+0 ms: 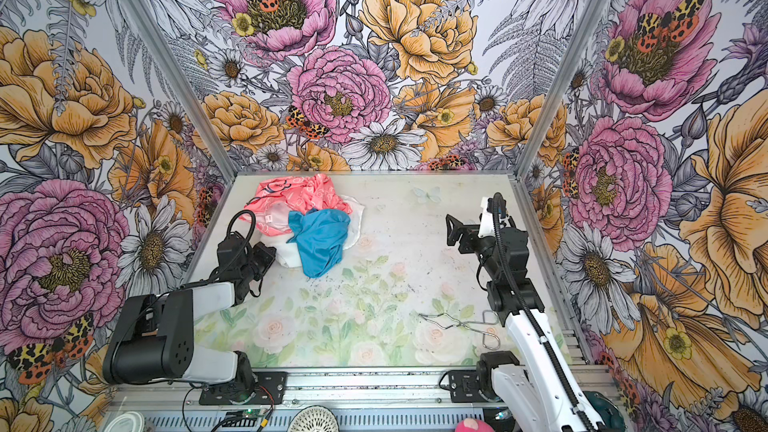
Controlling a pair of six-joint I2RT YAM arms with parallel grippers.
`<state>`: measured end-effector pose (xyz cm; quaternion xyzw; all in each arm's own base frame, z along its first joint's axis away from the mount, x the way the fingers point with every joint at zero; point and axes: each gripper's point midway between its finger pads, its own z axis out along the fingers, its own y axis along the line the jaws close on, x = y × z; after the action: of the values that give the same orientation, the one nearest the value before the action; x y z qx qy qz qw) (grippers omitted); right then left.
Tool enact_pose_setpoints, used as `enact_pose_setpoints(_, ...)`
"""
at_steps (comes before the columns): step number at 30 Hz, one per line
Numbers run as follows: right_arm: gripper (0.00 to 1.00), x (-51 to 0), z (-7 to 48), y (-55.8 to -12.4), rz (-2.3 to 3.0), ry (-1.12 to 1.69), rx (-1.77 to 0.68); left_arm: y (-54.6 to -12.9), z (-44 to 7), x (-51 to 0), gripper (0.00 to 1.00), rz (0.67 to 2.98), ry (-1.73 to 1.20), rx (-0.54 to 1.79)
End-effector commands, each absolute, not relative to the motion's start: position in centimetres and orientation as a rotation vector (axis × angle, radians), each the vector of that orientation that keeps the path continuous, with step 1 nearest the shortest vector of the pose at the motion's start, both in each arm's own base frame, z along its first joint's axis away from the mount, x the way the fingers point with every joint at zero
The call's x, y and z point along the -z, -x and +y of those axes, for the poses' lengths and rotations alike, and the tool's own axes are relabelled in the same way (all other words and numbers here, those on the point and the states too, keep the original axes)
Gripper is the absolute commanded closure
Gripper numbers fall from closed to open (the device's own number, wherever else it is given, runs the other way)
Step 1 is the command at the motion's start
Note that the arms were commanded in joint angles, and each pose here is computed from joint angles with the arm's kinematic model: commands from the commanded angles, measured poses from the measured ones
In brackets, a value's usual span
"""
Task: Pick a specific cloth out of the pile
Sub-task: 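Close the left gripper on the white shirt and lift it upward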
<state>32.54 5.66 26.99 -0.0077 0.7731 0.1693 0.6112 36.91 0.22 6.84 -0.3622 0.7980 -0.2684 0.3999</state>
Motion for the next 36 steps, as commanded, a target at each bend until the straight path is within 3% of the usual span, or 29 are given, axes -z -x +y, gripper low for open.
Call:
enact_pose_setpoints(1, 0.01, -29.3, 5.9, -32.1, 1.726, 0.039, -0.394, -38.0, 0.5, -9.2, 1.0, 1.953, 0.853, 0.691)
enact_pose_setpoints(36, 0.01, -29.8, 6.1, -31.7, 1.711, 0.044, -0.405, -38.1, 1.1, -27.8, 1.0, 1.704, 0.645, 0.623)
